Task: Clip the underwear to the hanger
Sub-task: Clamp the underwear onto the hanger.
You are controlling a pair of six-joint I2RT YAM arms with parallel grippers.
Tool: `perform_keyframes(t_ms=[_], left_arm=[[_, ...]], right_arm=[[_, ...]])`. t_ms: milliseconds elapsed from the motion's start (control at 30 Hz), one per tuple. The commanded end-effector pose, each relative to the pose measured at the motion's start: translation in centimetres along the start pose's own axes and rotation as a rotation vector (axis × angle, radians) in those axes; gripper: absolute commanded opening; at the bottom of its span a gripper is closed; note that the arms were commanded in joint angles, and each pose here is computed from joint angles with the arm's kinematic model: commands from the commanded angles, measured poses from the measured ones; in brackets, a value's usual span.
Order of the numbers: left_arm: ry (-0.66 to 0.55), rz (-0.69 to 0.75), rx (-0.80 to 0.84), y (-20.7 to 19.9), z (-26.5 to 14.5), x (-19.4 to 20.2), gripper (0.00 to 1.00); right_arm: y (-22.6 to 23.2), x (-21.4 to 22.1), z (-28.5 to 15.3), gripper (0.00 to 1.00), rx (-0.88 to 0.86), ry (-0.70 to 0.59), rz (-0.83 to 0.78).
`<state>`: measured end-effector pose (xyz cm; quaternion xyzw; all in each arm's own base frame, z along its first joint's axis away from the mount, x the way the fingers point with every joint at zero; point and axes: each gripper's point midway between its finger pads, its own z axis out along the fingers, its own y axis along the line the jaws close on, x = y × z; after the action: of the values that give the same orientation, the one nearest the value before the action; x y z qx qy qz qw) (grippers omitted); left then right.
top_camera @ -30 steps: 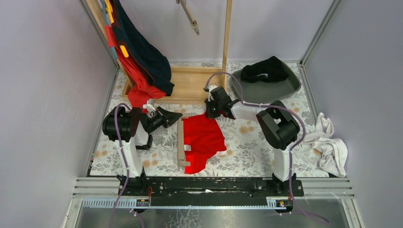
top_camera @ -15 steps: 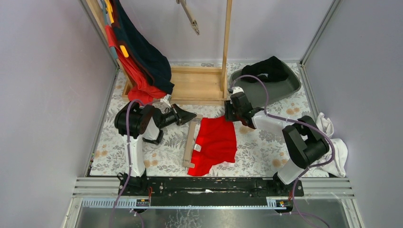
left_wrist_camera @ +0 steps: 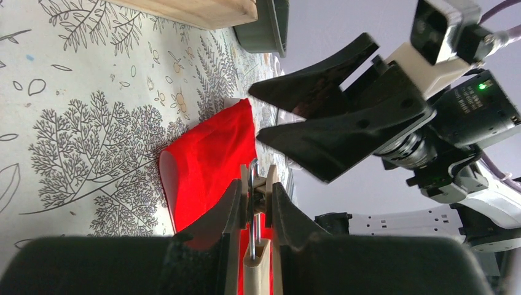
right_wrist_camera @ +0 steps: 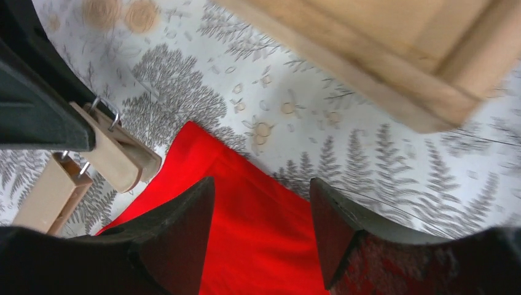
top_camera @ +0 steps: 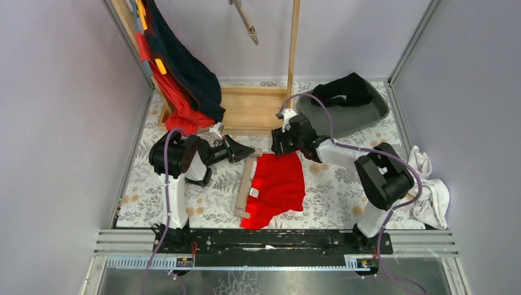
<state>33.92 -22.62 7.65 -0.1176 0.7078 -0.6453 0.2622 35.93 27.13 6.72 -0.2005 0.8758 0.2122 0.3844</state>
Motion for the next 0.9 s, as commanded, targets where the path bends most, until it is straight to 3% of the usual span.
perform_keyframes(t_ms=[0, 733, 800, 867], left_arm=[[0.006, 0.029, 0.046, -1.0, 0.1, -0.1, 0.0], [-0.015, 0.014, 0.024, -0.3, 0.0, -0.3, 0.0], [-0.016, 0.012, 0.023, -0.3, 0.0, -0.3, 0.0], [-0.018, 0.011, 0.02, -0.2, 0.0, -0.4, 0.0]], right_arm=[[3.4, -0.5, 1.8, 0.64, -0.122, -0.018, -0.102], [4.8, 2.7, 5.0, 0.63, -0.102, 0.003, -0.269], [4.8, 3.1, 5.2, 0.54, -0.106, 0.009, -0.272], [4.8, 3.6, 5.2, 0.28, -0.11, 0.012, -0.271]])
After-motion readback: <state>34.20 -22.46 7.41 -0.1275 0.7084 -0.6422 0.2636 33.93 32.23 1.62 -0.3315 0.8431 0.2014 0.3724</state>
